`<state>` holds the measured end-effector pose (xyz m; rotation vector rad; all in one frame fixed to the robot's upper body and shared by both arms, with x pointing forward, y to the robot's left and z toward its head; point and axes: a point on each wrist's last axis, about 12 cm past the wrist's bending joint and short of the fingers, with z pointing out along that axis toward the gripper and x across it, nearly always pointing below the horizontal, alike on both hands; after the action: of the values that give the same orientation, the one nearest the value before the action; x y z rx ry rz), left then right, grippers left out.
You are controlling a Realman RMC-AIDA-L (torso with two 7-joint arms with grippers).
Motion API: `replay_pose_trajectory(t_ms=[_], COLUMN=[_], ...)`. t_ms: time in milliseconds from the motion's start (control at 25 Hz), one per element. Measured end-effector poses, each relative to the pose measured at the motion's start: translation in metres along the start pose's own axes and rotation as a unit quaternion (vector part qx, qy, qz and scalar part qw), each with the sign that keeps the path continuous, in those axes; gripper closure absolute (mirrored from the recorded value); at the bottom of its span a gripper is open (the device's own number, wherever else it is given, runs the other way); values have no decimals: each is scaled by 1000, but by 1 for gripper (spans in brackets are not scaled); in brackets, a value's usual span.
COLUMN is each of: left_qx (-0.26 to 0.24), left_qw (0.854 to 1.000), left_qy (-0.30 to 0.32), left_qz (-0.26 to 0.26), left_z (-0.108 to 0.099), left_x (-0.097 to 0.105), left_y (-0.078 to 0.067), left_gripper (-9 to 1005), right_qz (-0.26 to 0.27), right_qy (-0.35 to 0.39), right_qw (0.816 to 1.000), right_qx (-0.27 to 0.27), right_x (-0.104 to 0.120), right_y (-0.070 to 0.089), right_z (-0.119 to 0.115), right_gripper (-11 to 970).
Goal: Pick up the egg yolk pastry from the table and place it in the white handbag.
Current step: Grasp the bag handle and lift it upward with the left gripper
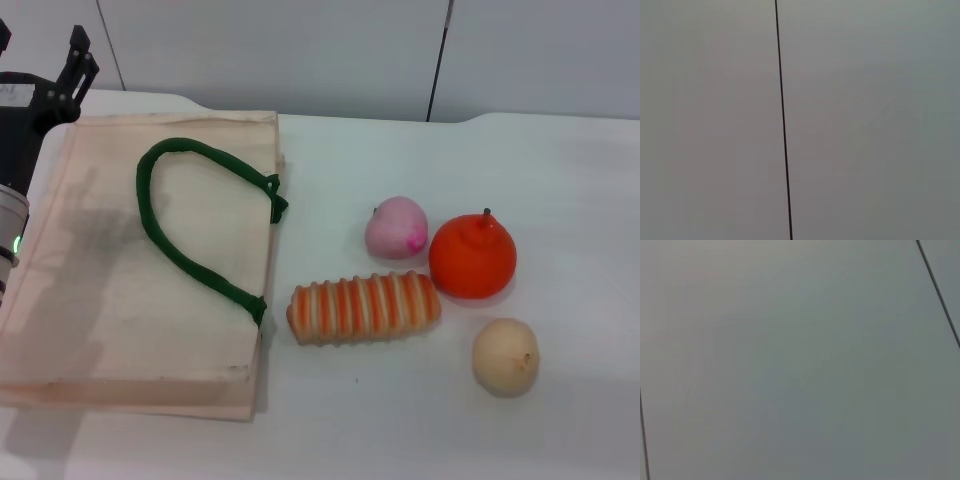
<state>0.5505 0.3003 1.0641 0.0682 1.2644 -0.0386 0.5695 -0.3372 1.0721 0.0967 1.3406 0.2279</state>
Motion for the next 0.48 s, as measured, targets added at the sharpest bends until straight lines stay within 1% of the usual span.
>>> replay_pose_trajectory(t_ms=[480], left_qx=[1], left_qw=[1000], left_qy=[0], left_qz=[0], left_z=[0], left_x=[0], left_y=[0], left_gripper=[118], right_qz=[0], right_qy=[1], right_qw=[1000], right_qx=[0], right_x=[0], right_y=[0], right_z=[0], right_gripper=[70])
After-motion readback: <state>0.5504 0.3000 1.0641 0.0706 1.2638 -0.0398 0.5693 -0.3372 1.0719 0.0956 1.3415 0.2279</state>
